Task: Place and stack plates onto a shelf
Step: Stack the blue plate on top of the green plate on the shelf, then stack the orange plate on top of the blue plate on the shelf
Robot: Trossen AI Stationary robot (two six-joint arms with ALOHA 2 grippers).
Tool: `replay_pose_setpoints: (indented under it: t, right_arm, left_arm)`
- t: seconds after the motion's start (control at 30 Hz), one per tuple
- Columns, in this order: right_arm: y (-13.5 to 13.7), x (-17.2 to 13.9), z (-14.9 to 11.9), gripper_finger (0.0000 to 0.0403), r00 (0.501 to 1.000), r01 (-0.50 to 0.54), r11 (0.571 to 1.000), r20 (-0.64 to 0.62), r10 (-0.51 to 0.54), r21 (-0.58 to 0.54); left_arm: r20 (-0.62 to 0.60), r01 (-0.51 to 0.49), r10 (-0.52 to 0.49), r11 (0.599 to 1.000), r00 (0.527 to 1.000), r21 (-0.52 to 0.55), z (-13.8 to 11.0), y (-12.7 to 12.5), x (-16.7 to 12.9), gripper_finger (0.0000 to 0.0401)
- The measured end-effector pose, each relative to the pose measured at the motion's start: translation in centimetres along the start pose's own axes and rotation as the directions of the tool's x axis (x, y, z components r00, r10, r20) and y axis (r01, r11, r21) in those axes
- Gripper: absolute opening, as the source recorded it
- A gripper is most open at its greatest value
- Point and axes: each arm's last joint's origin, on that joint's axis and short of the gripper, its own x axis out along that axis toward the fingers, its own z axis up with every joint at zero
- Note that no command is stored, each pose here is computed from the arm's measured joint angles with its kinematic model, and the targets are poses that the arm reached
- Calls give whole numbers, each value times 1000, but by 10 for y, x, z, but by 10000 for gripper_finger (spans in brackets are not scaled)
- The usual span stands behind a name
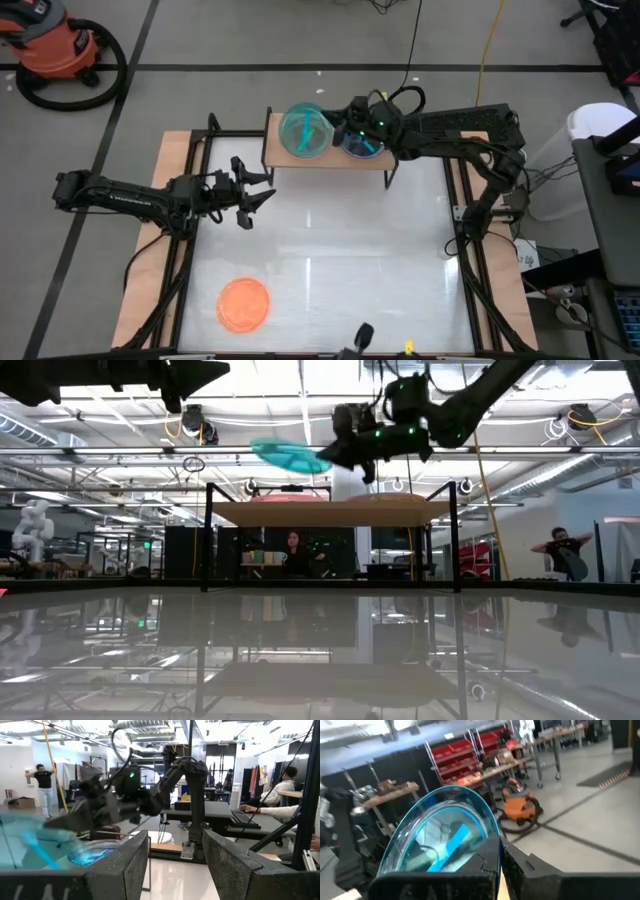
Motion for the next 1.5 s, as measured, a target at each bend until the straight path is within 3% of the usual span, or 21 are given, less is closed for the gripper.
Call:
replay_pose_setpoints:
  t: [0.2, 0.4, 0.53, 0.73, 0.9, 1.0, 1.1, 1.17, 1.33, 1.5]
  right_arm:
    - [-19, 8, -21, 0, 996, 56, 998, -74, -55, 22]
    - [-20, 8, -23, 7, 996, 54, 998, -73, -56, -22]
    - [-18, 9, -23, 37, 997, 46, 998, -67, -49, -41]
    - [-17, 7, -21, 113, 996, 48, 998, -72, -51, -41]
    - [1, -6, 8, 155, 989, -139, 988, -52, 136, -64]
    - [25, -27, 30, 159, 966, -259, 959, -44, 255, -114]
    - [53, -57, 38, 155, 947, -322, 928, -51, 318, -187]
    - [70, -80, 34, 151, 929, -370, 904, -76, 362, -217]
    - [105, -136, -8, 149, 863, -505, 834, -153, 482, -223]
    - [118, -182, -51, 149, 871, -489, 823, -118, 476, -289]
  left_arm:
    - [-12, 5, -5, 1000, 1000, -8, -1, -1, 0, 193]
    - [-26, 5, -6, 1000, 1000, -28, -3, -1, 0, 193]
    - [-31, 5, -6, 999, 1000, -31, -3, -1, 0, 193]
    - [-41, 6, -7, 1000, 999, -16, -4, -1, 0, 193]
    - [-121, 24, -29, 999, 992, -38, -12, -3, -1, 193]
    - [-242, 78, -93, 994, 966, -71, -11, -9, 1, 193]
    - [-424, 94, -130, 990, 896, -104, -6, -16, 4, 193]
    - [-554, 96, -147, 988, 819, -121, -7, -23, 5, 193]
    - [-776, 135, -289, 956, 561, -259, -32, -40, 0, 193]
    - [-857, 35, -426, 900, 290, -435, -71, -59, -8, 193]
